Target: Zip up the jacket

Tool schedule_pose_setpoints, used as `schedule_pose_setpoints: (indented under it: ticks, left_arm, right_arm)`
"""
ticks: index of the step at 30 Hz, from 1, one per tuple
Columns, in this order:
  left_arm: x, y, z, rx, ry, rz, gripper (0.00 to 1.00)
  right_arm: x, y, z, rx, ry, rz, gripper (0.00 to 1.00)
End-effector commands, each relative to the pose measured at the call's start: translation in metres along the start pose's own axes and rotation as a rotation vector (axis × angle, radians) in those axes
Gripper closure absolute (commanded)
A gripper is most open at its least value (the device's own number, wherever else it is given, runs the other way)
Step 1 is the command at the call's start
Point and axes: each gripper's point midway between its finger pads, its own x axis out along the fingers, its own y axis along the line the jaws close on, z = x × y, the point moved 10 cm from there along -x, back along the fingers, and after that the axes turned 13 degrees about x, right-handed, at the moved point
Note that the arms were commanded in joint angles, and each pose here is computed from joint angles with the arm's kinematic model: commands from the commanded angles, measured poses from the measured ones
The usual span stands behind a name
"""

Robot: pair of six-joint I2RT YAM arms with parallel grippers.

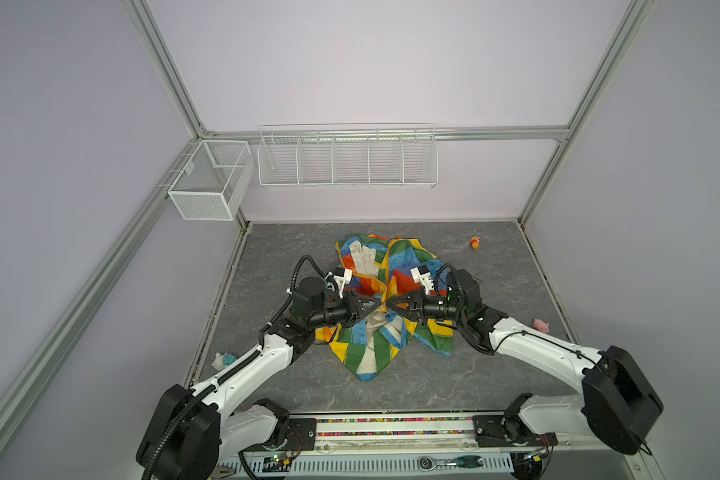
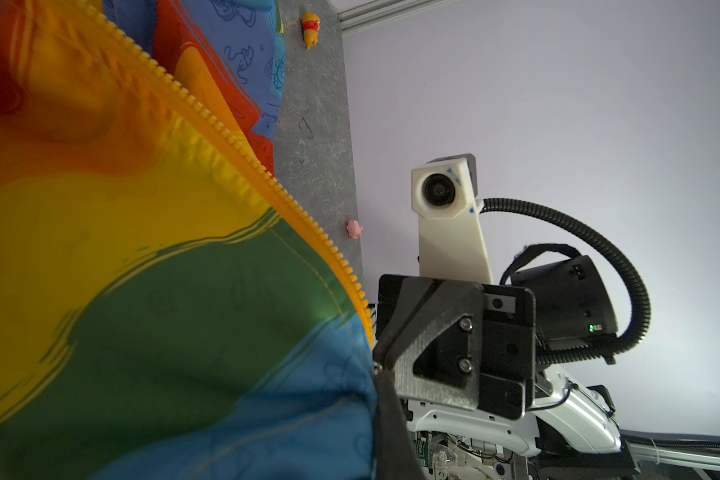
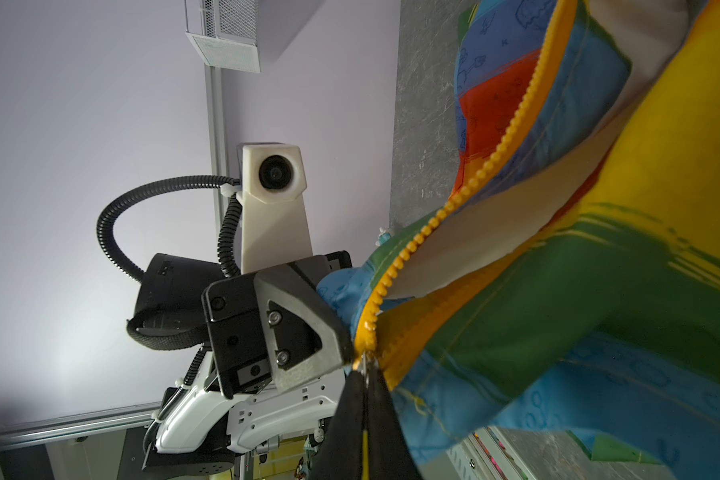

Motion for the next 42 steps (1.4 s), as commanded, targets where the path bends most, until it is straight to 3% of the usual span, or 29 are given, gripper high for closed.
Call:
schedule_pose_setpoints:
  ticks: [1,9,16,42]
  left_arm:
    - [-0.003,-0.005,-0.002,0.020,0.011,-0.021,1.00]
    - [-0.003,-0.007,-0.002,0.017,0.027,-0.026,1.00]
    - [-0.001,-0.009,0.000,0.015,0.040,-0.036,1.00]
    - [0.000,-0.012,0.001,-0.003,0.054,-0.067,1.00]
  right_arm:
    - [-0.006,0.007,0.001,-0.038,-0.015,-0.026,0.93]
    - [-0.010,0.013,0.002,-0.176,-0.045,-0.157,0.93]
    - [-0.010,0.028,0.004,-0.323,-0.092,-0.186,0.94]
    - [0.012,0.016,0.009,-0.602,-0.285,-0.396,0.93]
